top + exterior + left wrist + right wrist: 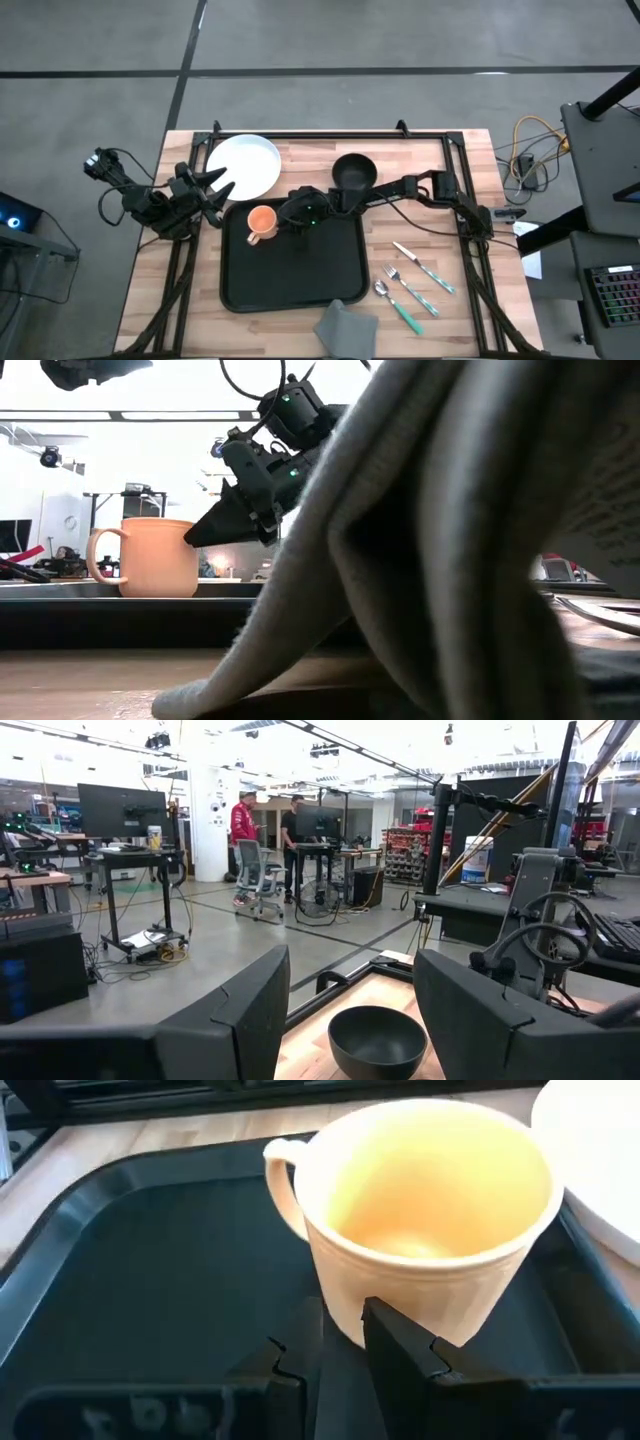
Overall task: Set up tray
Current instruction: Put the orange mug on the black tray
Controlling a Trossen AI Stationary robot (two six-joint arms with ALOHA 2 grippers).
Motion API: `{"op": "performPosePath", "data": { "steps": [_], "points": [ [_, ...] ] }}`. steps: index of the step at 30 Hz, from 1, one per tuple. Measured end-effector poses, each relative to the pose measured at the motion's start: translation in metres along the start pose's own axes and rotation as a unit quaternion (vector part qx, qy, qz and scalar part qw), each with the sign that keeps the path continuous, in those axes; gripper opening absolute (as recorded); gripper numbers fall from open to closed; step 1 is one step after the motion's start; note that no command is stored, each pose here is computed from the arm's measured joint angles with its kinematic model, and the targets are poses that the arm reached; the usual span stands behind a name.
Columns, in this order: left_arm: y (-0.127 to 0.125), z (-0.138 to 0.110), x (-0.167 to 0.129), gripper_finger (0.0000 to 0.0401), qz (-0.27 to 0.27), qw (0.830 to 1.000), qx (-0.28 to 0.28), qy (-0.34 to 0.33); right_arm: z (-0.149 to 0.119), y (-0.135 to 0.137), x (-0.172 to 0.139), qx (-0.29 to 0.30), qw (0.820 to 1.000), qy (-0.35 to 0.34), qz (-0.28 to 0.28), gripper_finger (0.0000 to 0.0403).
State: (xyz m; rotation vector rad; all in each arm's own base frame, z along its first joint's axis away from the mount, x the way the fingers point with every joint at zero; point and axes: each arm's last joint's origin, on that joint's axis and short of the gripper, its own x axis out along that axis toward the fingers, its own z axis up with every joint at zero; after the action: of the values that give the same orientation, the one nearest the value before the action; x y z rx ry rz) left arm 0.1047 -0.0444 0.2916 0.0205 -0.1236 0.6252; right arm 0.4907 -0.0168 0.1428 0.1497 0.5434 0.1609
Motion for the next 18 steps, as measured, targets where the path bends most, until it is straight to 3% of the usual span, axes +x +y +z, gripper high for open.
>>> {"op": "performPosePath", "data": {
  "steps": [11, 18],
  "points": [
    [0.0, 0.0, 0.0, 0.0194, 0.0, 1.0, 0.0, 0.0, -0.002, -0.01, 0.044, 0.006, 1.0, 0.026, 0.0, 0.0068],
    [0.0, 0.0, 0.0, 0.0194, 0.0, 1.0, 0.0, 0.0, 0.012, -0.016, 0.071, 0.003, 1.0, 0.03, 0.004, 0.0068]
  ]
}}
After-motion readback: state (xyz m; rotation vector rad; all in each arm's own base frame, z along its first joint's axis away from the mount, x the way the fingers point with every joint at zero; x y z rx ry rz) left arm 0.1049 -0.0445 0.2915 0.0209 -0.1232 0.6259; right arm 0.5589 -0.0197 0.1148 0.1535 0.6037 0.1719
